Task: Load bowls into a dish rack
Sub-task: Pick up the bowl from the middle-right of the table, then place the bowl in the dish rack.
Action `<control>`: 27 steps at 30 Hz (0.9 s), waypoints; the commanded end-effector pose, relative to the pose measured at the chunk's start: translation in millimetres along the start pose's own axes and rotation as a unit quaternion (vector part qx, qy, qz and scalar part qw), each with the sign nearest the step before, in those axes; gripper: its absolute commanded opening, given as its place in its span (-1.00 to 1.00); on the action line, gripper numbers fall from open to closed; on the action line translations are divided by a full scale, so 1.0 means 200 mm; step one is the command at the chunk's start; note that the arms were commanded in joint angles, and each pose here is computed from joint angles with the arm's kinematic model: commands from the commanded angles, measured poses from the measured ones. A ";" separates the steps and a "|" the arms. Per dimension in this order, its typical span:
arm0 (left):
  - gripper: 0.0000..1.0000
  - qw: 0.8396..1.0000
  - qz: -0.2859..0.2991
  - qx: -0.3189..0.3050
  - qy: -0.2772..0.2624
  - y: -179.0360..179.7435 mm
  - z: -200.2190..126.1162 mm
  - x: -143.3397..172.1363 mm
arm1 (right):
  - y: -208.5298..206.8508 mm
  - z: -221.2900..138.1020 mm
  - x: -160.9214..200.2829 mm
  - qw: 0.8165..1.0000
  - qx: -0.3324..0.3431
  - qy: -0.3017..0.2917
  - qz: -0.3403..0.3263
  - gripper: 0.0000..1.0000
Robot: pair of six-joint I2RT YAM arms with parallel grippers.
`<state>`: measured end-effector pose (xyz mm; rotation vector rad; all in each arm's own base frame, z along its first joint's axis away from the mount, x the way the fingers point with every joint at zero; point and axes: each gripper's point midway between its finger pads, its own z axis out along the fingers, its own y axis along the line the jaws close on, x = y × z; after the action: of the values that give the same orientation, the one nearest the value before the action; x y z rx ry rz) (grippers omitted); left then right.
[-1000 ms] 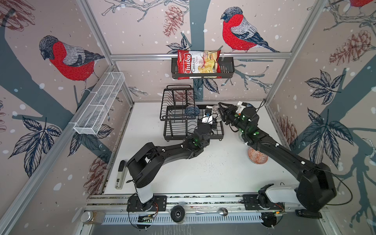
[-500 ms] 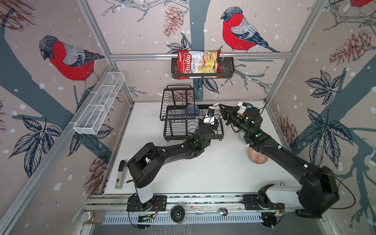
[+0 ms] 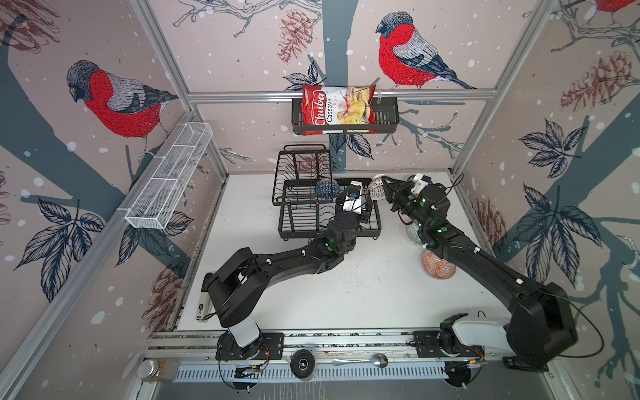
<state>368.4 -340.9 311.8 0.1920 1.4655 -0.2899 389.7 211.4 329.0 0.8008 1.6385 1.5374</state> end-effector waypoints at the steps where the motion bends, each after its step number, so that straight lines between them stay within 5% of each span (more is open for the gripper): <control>1: 0.85 1.000 -0.015 -0.011 -0.003 0.05 -0.03 -0.02 | 0.09 0.00 -0.04 0.999 -0.038 -0.013 -0.022 -1.00; 15: 0.96 0.990 0.036 0.039 0.131 0.07 -0.06 -0.03 | -0.02 0.05 -0.05 0.999 -0.029 -0.001 -0.041 -1.00; 22: 0.96 0.987 0.065 0.066 0.134 0.15 -0.12 -0.19 | -0.14 0.11 0.01 0.998 -0.014 0.014 -0.059 -1.00; 27: 0.96 0.979 0.067 0.088 0.174 0.28 -0.08 -0.16 | -0.24 0.19 0.08 0.997 -0.003 0.026 -0.067 -1.00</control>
<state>366.4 -285.0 354.0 0.4153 1.6930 -0.2578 411.9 233.0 259.1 0.7281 1.7788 1.4365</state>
